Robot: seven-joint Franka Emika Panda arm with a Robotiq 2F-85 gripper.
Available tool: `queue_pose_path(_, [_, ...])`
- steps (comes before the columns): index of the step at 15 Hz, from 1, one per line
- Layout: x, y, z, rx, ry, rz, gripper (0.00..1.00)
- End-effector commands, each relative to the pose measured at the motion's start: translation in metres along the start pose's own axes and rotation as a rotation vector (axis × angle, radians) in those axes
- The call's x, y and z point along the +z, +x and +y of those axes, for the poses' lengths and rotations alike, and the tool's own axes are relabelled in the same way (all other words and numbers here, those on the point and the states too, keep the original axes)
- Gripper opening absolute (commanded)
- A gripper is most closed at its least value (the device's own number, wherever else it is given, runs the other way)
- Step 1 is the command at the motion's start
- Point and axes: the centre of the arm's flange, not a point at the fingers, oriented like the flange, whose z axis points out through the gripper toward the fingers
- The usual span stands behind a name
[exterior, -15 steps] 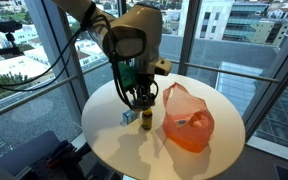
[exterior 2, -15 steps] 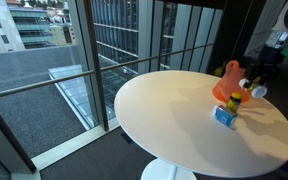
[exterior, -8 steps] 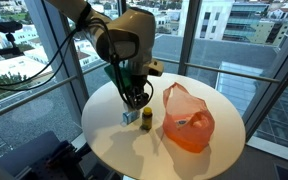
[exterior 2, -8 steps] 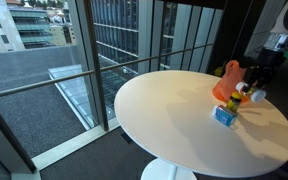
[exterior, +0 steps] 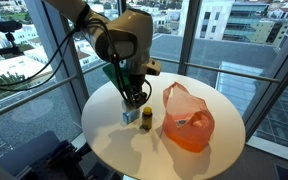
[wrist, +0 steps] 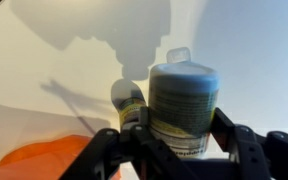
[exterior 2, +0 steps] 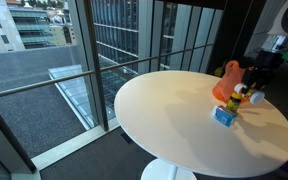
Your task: Take the white and orange bottle out of the plastic bag and put it on the table
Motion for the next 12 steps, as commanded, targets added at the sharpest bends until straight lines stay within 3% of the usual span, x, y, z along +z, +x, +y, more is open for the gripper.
queue_pose_path(1, [0.004, -0.006, -0.03, -0.09, 0.019, 0.012, 0.37])
queue_pose_path(8, [0.034, -0.009, -0.107, -0.229, 0.003, 0.036, 0.37])
queue_pose_path(12, [0.063, -0.003, -0.131, -0.265, -0.009, 0.059, 0.37])
